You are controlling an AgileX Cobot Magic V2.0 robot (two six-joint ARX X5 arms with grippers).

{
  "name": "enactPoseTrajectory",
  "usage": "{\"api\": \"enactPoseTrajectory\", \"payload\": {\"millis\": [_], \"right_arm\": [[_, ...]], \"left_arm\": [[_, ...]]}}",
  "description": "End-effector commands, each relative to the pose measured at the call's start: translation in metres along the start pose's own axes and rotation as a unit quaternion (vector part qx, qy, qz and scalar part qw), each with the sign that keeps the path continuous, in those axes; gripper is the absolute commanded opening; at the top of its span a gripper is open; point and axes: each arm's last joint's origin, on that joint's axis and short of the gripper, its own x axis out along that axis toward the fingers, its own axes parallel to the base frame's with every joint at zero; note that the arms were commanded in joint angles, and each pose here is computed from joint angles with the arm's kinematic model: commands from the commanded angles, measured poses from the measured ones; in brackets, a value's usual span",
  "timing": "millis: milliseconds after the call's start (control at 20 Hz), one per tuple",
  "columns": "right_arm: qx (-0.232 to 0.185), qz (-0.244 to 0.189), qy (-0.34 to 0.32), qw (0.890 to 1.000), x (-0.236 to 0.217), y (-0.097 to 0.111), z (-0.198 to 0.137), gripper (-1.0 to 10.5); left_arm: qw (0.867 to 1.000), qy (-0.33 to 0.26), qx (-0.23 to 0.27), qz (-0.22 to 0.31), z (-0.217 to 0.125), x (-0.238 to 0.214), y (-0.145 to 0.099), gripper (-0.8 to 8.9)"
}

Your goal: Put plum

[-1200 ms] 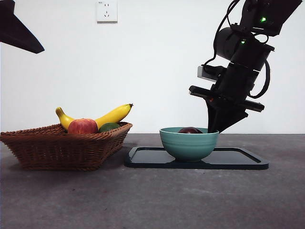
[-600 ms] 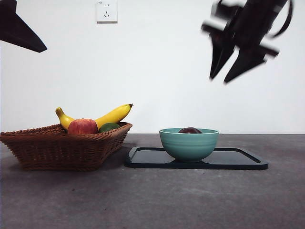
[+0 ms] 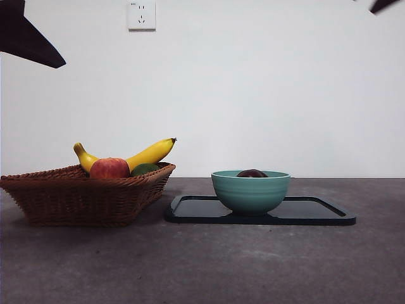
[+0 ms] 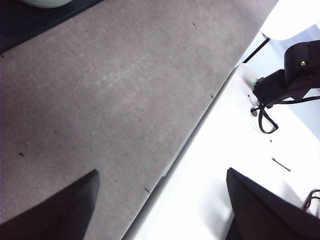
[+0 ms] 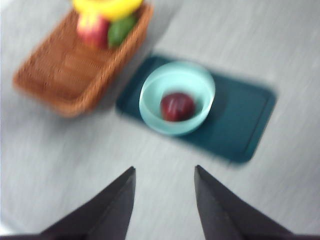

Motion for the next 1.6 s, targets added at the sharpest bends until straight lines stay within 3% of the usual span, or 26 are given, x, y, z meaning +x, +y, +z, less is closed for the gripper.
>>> {"api": "enactPoseTrajectory", "payload": {"millis": [50, 350, 1150, 1400, 1600], "right_arm": [[-0.010, 0.037, 0.013, 0.999, 0.004, 0.002, -0.027, 1.9], [-0.017, 0.090, 0.023, 0.996, 0.003, 0.004, -0.078, 1.9], [-0.022, 0.092, 0.008, 0.996, -0.004, 0.005, -0.083, 1.9], [-0.021, 0.092, 0.008, 0.996, -0.004, 0.005, -0.083, 1.9], [-0.022, 0.092, 0.008, 0.996, -0.004, 0.005, -0.083, 1.9]], "left_arm": [[1.000, -0.003, 0.011, -0.003, 0.003, 0.000, -0.001, 4.04], [1.000, -0.004, 0.011, -0.003, 0.003, 0.000, -0.001, 4.04], [1.000, -0.007, 0.012, -0.002, 0.004, 0.000, -0.001, 4.04], [0.997, -0.077, 0.010, 0.008, 0.020, -0.001, 0.000, 4.03], [0.988, -0.136, 0.030, 0.061, 0.049, 0.000, -0.001, 4.04]]}}
